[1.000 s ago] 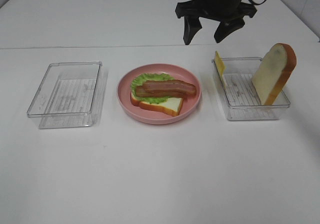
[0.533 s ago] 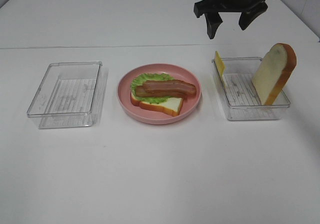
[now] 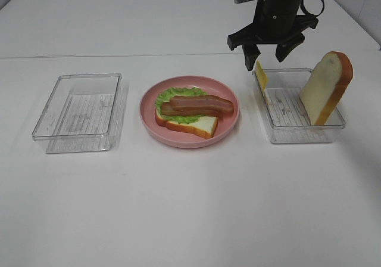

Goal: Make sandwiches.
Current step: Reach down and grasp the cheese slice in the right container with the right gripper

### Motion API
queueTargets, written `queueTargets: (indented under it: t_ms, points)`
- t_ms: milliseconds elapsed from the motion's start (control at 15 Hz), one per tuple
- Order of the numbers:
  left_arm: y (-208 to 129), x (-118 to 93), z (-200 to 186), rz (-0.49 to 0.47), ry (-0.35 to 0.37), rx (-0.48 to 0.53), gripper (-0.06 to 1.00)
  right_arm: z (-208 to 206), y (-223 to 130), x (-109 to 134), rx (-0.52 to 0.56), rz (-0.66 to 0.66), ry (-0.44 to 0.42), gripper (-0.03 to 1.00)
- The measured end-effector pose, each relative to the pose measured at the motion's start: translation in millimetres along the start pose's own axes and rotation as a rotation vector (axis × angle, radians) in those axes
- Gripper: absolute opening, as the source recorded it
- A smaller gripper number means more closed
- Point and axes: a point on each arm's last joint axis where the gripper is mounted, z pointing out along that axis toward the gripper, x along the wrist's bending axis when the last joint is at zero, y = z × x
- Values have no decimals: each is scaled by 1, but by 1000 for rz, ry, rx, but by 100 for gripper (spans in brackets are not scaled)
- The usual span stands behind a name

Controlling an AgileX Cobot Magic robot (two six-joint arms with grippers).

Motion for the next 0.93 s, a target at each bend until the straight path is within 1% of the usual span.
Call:
queueTargets:
  t_ms: [67,133,400,667,733,867,933]
  points:
    - [0,0,0,0,0,0,71,9,1,-1,1,6,3,57]
    - [0,0,0,0,0,0,71,12,1,-3,0,23,11,55]
    - [0,0,0,0,0,0,71,19,2,-14,6,81,49,52]
    - [0,0,0,0,0,0,71,29,1,-12,18,93,71,49]
    - [0,0,0,0,0,0,71,35,0,-11,30,96,76,46]
    - [0,0,0,0,0,0,71,36,0,-10,32,102,88,29]
    - [0,0,0,0,0,0,71,35,0,-10,30,102,88,17]
